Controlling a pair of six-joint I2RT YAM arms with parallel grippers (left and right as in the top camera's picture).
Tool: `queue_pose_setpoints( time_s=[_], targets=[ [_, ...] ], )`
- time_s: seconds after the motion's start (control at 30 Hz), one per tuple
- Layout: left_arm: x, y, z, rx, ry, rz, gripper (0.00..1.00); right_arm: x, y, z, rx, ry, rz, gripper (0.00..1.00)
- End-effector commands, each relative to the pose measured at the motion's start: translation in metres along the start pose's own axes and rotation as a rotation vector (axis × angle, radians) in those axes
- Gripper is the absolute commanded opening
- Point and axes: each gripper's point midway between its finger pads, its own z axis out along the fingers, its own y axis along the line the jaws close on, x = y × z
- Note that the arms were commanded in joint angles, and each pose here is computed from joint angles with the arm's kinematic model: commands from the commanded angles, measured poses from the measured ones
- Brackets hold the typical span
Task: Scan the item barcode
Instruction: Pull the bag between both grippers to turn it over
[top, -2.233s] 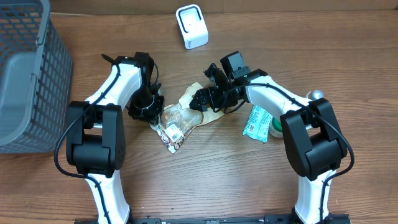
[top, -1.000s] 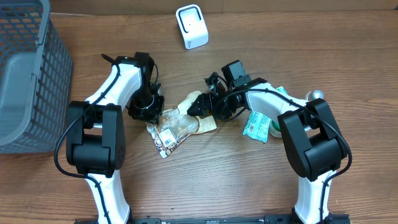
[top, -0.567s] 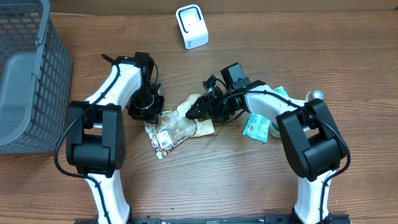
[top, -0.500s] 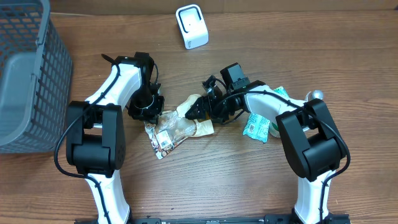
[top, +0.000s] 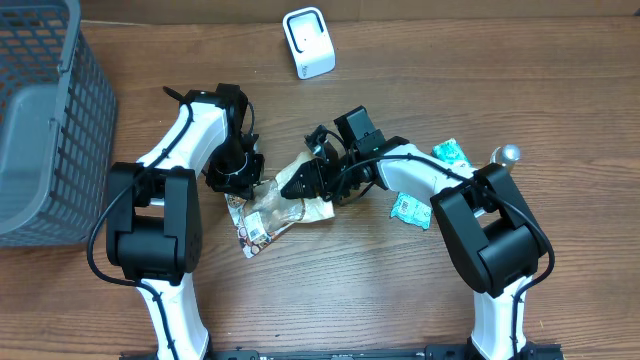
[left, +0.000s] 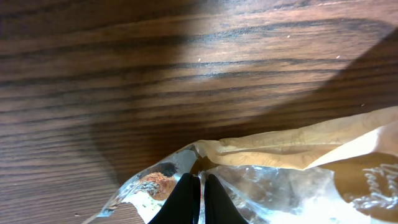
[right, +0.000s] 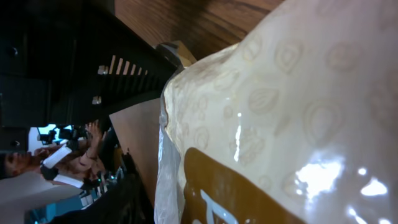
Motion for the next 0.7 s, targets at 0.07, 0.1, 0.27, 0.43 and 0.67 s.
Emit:
queue_pose_setpoints(
  time_s=[0.07, 0.1, 0.27, 0.43, 0.67],
  targets=[
    [0.001, -0.004, -0.001, 0.003, -0.005, 0.019, 0.08, 0.003, 0.006, 0.002, -0.023, 0.01, -0.004, 0.41],
    [0.001, -0.004, -0.001, 0.003, -0.005, 0.019, 0.08, 0.003, 0.006, 0.002, -0.023, 0.01, -0.004, 0.4],
    [0.0, -0.005, -0.001, 0.004, -0.012, 0.02, 0.08, 0.002, 0.005, 0.001, -0.023, 0.007, -0.001, 0.38],
    [-0.002, -0.005, -0.001, 0.007, -0.018, 0.02, 0.04, 0.001, 0.004, -0.005, -0.044, 0.011, 0.018, 0.24],
    [-0.019, -0.018, -0.033, 0.111, -0.101, 0.015, 0.04, -0.007, 0.006, -0.021, -0.096, -0.009, 0.011, 0.04]
  ],
)
